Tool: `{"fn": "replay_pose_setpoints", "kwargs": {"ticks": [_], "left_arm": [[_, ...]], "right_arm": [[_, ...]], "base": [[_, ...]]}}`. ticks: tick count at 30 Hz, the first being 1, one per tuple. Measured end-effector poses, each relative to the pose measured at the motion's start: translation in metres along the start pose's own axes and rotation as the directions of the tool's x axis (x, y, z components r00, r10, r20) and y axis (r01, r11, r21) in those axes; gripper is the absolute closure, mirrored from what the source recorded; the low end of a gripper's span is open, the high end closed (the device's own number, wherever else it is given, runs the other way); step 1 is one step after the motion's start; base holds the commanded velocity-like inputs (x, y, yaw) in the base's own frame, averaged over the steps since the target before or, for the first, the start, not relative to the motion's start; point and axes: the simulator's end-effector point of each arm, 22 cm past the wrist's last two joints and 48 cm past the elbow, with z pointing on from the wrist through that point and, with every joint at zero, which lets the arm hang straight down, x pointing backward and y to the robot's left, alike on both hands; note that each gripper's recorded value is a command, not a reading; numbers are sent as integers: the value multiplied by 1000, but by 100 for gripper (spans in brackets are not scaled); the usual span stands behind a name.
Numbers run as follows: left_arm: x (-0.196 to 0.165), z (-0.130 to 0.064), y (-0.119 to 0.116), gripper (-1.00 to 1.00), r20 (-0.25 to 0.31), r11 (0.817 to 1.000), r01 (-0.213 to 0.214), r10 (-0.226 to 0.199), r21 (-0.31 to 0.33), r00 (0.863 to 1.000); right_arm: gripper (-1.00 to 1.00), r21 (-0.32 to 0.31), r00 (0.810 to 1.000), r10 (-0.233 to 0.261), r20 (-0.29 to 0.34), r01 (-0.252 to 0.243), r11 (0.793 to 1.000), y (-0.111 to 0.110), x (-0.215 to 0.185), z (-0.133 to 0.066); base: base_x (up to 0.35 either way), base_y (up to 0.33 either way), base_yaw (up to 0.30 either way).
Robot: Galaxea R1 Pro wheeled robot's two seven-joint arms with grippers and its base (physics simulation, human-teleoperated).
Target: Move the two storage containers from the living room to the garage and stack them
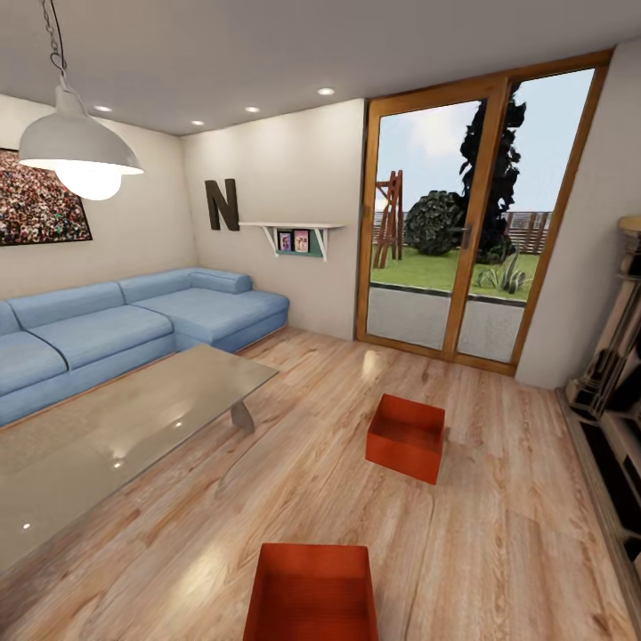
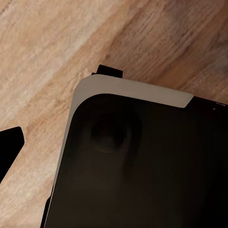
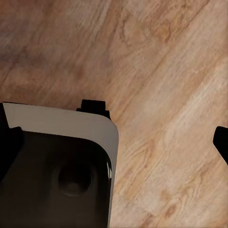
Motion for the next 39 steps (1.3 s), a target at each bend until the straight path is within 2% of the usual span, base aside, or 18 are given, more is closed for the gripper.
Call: {"fn": "replay_pose_setpoints", "kwargs": {"ticks": [12,33,39], "left_arm": [[0,0,0,-100,0,1000,0,0,0,1000],[0,0,0,-100,0,1000,0,0,0,1000],[0,0,0,-100,0,1000,0,0,0,1000]], "right_arm": [[-100,2,1000,3,0,-3,1000,-1,0,0],[-100,0,1000,4,6,-4,1000,1,-1,0],[-100,-2,1000,5,6,-5,1000,1,-1,0]], "base": [[0,1,0],[0,70,-1],[0,3,-153]]}}
